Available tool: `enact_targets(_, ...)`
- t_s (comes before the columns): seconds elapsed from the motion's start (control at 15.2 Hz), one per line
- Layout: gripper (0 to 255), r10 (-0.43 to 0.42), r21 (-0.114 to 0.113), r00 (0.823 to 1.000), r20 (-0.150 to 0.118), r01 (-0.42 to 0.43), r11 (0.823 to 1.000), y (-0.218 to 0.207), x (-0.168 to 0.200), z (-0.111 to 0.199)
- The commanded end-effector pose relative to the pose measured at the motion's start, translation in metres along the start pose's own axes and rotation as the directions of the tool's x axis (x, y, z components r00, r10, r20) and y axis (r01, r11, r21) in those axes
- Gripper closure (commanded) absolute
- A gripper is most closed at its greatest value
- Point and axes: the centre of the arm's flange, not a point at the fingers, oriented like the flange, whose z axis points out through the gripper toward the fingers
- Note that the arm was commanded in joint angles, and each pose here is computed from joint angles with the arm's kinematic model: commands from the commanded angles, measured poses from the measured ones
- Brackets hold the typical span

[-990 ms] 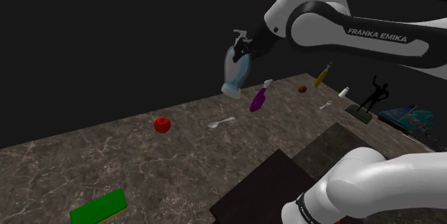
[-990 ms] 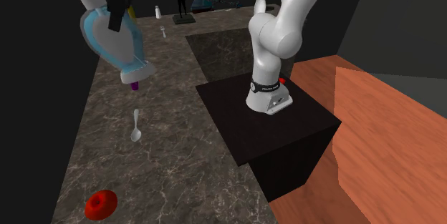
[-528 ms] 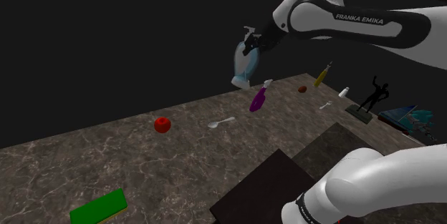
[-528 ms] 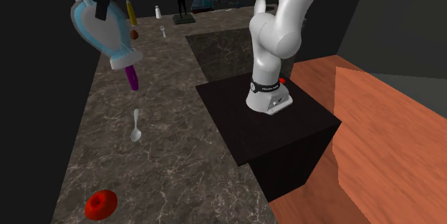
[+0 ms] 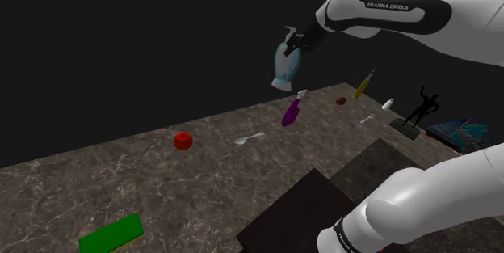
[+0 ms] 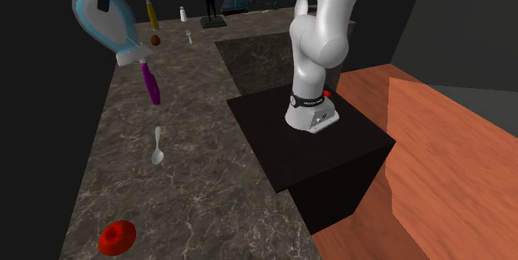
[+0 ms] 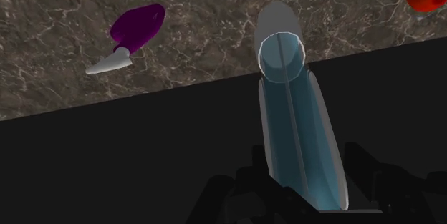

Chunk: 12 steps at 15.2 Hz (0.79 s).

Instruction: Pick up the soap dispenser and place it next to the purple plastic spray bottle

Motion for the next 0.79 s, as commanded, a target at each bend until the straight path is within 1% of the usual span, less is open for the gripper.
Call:
enact_targets(0.0,255,-0.002,-0.001,1.000,-0.001,0.002,1.000,0.022,0.013,0.007)
enact_targets(0.73,255,-0.002,-0.001,1.000,-0.001,0.002,1.000,0.146,0.083,0.036)
